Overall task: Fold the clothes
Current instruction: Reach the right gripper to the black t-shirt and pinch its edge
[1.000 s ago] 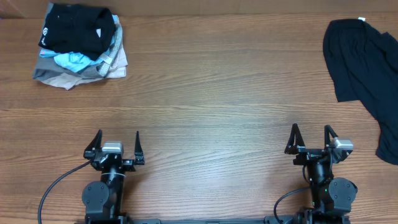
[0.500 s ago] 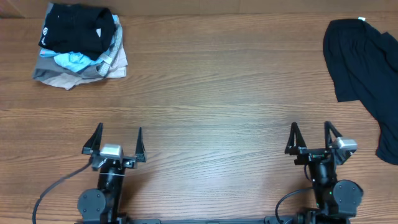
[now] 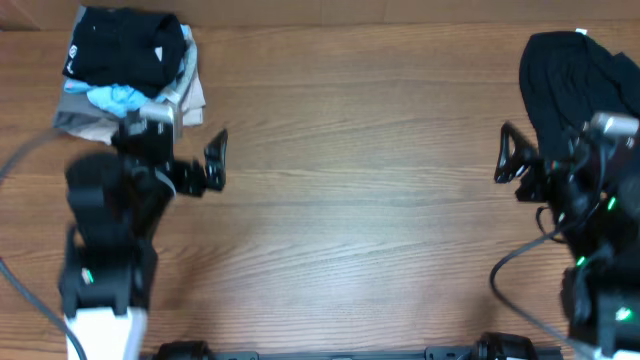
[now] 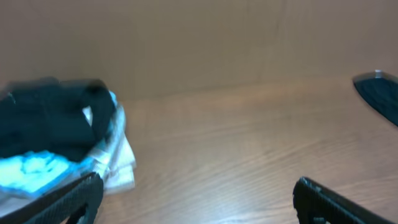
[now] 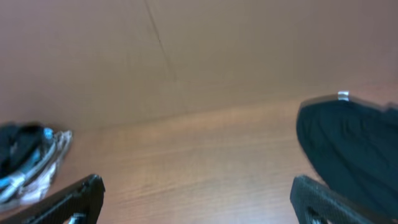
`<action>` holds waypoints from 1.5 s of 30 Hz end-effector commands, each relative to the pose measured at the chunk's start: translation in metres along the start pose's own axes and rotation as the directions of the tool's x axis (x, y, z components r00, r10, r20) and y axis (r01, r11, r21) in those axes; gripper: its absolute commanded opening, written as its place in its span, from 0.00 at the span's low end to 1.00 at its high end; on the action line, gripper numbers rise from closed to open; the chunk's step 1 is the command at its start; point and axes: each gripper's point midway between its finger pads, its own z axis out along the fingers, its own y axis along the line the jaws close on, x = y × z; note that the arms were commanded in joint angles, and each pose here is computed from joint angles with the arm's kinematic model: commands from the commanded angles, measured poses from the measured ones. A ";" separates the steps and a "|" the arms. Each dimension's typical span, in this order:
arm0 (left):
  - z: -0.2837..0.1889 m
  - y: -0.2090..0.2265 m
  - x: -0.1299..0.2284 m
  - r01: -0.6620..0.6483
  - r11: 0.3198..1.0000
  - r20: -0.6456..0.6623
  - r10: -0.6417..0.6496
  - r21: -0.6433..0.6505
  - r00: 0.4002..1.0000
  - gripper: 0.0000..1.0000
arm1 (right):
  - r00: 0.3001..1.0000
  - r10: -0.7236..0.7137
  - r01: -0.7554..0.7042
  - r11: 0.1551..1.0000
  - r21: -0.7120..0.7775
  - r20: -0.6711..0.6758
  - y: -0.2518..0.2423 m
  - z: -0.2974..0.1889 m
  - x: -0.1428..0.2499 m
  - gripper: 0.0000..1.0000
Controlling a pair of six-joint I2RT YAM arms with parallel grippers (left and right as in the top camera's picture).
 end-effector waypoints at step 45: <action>0.201 -0.034 0.081 -0.020 0.972 -0.506 0.139 0.234 0.851 0.93 | 0.661 0.418 0.074 0.791 0.608 -0.624 -0.268 0.207 0.215 0.69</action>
